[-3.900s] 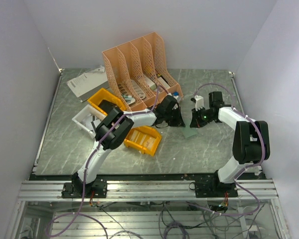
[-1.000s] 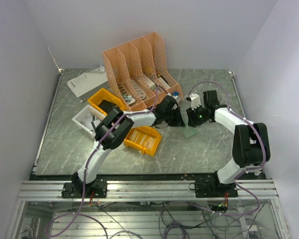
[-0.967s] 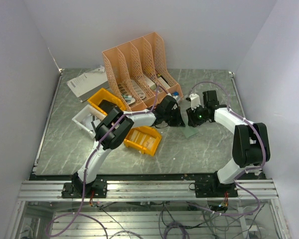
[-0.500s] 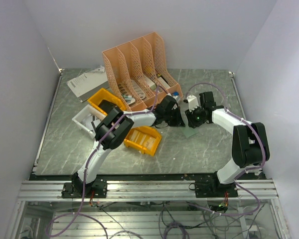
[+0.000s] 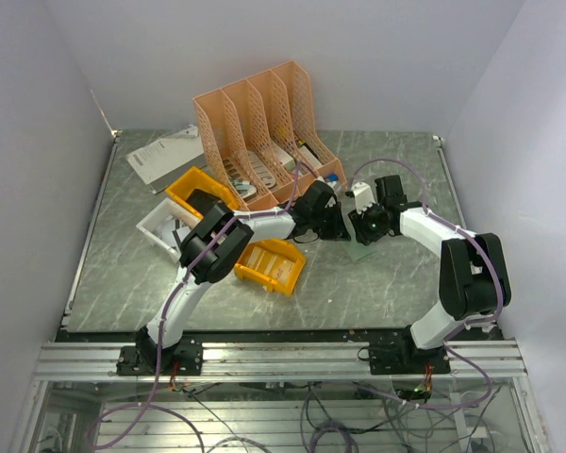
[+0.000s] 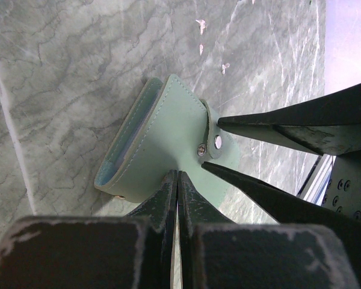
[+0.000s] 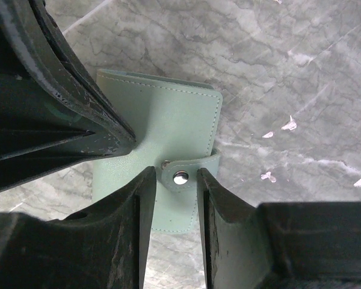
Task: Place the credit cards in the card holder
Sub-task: Close the card holder at the center of the board.
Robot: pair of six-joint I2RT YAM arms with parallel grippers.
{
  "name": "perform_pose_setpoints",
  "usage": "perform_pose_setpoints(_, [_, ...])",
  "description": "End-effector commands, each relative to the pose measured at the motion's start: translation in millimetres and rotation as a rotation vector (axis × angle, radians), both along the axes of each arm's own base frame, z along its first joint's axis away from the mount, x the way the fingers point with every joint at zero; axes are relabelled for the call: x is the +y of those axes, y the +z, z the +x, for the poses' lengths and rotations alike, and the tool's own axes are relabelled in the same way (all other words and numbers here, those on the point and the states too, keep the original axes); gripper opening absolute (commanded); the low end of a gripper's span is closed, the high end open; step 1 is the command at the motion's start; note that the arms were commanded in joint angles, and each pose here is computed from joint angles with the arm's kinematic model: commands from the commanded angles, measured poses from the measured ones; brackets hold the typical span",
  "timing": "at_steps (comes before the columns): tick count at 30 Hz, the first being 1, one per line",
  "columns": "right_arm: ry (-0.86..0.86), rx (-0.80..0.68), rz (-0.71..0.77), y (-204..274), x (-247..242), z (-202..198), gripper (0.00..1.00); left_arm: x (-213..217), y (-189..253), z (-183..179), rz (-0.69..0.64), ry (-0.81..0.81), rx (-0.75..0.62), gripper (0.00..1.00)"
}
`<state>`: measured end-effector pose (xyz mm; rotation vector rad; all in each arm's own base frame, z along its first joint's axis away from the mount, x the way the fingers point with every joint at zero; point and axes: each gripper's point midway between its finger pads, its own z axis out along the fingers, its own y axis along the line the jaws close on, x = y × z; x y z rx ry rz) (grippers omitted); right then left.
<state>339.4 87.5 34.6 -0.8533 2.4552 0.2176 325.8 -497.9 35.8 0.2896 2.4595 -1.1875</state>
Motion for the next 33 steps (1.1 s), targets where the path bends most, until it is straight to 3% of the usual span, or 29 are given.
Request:
perform_pose_setpoints(1, [0.003, -0.038, -0.011, 7.5, -0.2, 3.3, 0.32, 6.9, -22.0, -8.0, 0.046, -0.012, 0.043, 0.07])
perform_pose_setpoints(17, [-0.015, -0.071, -0.012, 15.7, -2.9, 6.9, 0.00, 6.1, -20.8, -7.7, 0.045, -0.014, 0.040, 0.07])
perform_pose_setpoints(23, [-0.021, -0.081, -0.020, 17.5, -5.4, 8.3, 0.00, 6.2, -20.1, -7.9, 0.042, -0.014, 0.040, 0.07])
perform_pose_setpoints(27, [-0.025, -0.094, -0.035, 18.6, -8.5, 8.8, 0.26, 5.9, -19.9, -7.7, 0.039, -0.015, 0.040, 0.07])
perform_pose_setpoints(29, [-0.029, -0.093, -0.040, 17.6, -9.4, 9.2, 0.30, 5.8, -20.1, -7.9, 0.040, -0.014, 0.039, 0.07])
perform_pose_setpoints(33, [-0.041, -0.090, -0.051, 15.7, -11.8, 10.8, 0.28, 6.1, -19.2, -7.8, 0.039, -0.014, 0.040, 0.07])
